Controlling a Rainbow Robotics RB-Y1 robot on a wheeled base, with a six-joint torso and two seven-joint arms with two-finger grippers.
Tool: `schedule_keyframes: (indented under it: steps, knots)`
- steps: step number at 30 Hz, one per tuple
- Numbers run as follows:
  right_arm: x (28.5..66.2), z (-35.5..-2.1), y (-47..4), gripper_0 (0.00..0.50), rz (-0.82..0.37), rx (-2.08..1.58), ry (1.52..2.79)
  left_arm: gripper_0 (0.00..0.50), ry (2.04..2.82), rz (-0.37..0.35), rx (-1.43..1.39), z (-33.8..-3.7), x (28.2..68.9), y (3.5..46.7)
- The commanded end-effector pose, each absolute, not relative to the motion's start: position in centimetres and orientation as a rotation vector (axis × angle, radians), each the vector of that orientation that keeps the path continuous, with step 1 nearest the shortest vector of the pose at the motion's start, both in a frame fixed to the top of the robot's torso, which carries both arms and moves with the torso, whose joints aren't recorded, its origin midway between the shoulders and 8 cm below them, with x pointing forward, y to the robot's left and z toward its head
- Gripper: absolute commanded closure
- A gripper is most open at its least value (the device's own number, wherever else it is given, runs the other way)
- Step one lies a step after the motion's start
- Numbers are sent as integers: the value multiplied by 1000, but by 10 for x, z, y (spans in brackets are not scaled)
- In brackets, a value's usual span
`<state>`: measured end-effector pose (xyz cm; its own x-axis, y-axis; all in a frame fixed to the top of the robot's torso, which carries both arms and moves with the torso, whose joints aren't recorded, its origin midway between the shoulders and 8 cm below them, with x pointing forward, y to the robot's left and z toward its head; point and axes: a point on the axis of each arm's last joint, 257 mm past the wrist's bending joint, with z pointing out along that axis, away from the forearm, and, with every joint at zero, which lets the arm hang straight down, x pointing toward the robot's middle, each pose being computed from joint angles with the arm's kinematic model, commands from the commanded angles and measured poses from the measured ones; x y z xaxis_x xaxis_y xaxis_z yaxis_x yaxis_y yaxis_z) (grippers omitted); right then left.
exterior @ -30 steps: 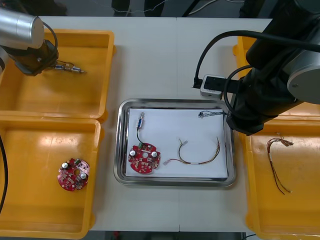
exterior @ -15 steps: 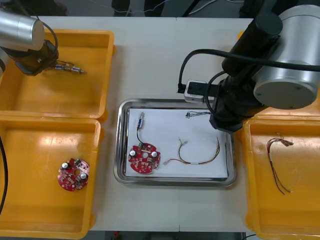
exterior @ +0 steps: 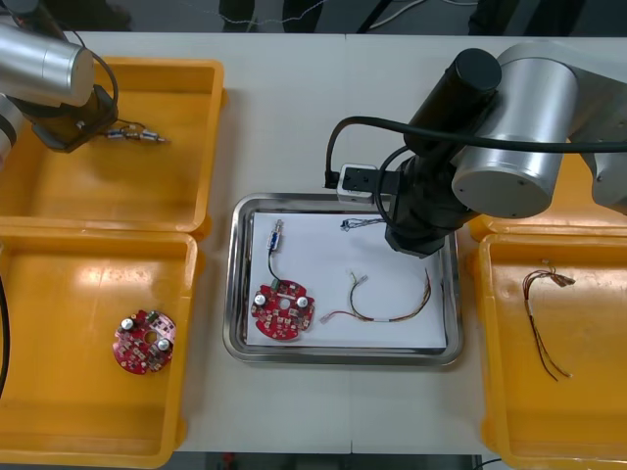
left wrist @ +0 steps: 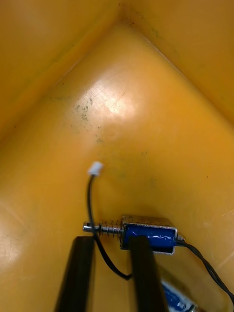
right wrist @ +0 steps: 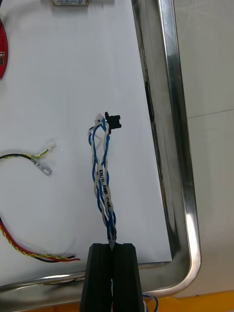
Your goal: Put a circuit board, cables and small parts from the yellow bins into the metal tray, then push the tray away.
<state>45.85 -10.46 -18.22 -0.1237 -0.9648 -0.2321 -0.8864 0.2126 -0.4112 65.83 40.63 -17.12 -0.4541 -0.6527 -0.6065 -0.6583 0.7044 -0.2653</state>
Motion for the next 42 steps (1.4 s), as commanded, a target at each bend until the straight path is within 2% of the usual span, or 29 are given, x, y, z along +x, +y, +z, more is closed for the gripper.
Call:
schedule_keyframes:
  steps: [1,15,24,33,35,36,37,38,39,40,42]
  knots:
    - [465,-192,-96,500,-272,-1780,1982,500,2240,45,-890,-174,660,400]
    - [480,-218,-94,500,-267,-1776,1985,500,2250,26,-889,-166,659,402]
    - [486,-231,-99,500,-270,-1759,1995,500,2328,14,-893,-149,640,392]
    - [486,-234,-101,500,-275,-1763,2001,500,2387,73,-844,-156,625,396]
    - [486,-235,-101,455,-273,-1763,2002,500,2394,89,-829,-161,622,399]
    - [486,-234,-101,455,-272,-1760,2004,500,2399,99,-815,-165,619,402]
    - [486,-234,-101,183,-272,-1757,2007,500,2400,105,-806,-167,616,404]
    - [485,-235,-101,133,-270,-1758,2007,500,2400,105,-799,-168,615,404]
    - [486,-235,-101,45,-270,-1756,2009,500,2401,109,-791,-171,612,406]
    - [485,-235,-101,0,-265,-1754,2014,500,2400,111,-781,-172,610,407]
    - [484,-235,-101,0,-259,-1749,2021,500,2402,114,-769,-175,606,410]
